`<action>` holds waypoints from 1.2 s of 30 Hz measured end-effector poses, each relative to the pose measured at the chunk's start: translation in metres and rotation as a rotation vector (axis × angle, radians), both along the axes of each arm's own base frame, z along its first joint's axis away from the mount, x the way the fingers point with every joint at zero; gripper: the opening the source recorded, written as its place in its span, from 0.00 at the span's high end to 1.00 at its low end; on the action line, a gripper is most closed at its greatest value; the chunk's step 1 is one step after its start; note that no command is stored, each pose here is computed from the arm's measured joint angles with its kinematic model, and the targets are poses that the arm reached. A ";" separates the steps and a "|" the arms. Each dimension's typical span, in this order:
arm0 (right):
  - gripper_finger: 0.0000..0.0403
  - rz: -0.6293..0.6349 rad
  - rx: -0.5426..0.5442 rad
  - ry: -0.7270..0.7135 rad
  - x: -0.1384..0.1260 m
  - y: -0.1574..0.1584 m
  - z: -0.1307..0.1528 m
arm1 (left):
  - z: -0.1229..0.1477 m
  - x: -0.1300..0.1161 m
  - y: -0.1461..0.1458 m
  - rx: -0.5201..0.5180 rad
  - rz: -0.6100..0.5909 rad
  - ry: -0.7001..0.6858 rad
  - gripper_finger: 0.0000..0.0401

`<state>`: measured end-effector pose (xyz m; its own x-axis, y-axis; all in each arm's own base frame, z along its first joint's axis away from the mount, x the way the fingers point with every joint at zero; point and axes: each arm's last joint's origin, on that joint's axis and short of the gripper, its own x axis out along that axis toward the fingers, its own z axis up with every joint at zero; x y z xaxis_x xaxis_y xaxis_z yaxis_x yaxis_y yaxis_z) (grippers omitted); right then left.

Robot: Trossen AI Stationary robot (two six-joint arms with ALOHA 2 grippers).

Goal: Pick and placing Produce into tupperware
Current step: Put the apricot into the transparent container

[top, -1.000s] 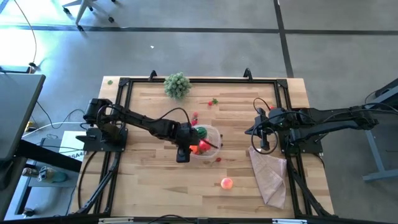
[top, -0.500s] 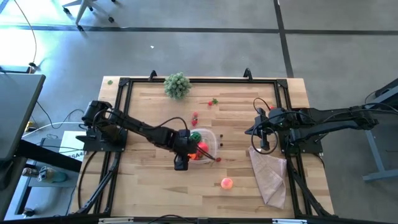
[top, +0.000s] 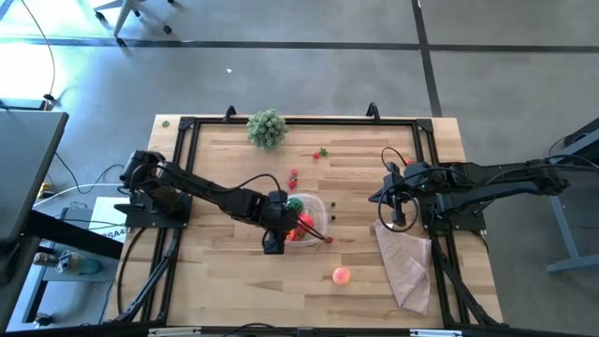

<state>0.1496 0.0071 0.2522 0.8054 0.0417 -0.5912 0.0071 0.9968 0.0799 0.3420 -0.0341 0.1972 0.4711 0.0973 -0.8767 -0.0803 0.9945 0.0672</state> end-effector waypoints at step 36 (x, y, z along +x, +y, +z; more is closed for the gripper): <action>1.00 0.000 0.000 0.000 0.000 0.000 0.000 | 0.012 -0.071 0.212 -0.019 0.017 -0.319 0.55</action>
<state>0.1496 0.0071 0.2523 0.8052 0.0418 -0.5915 0.0070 0.9968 0.0800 0.2710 0.1776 0.2088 0.7208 0.0923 -0.6870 -0.1105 0.9937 0.0176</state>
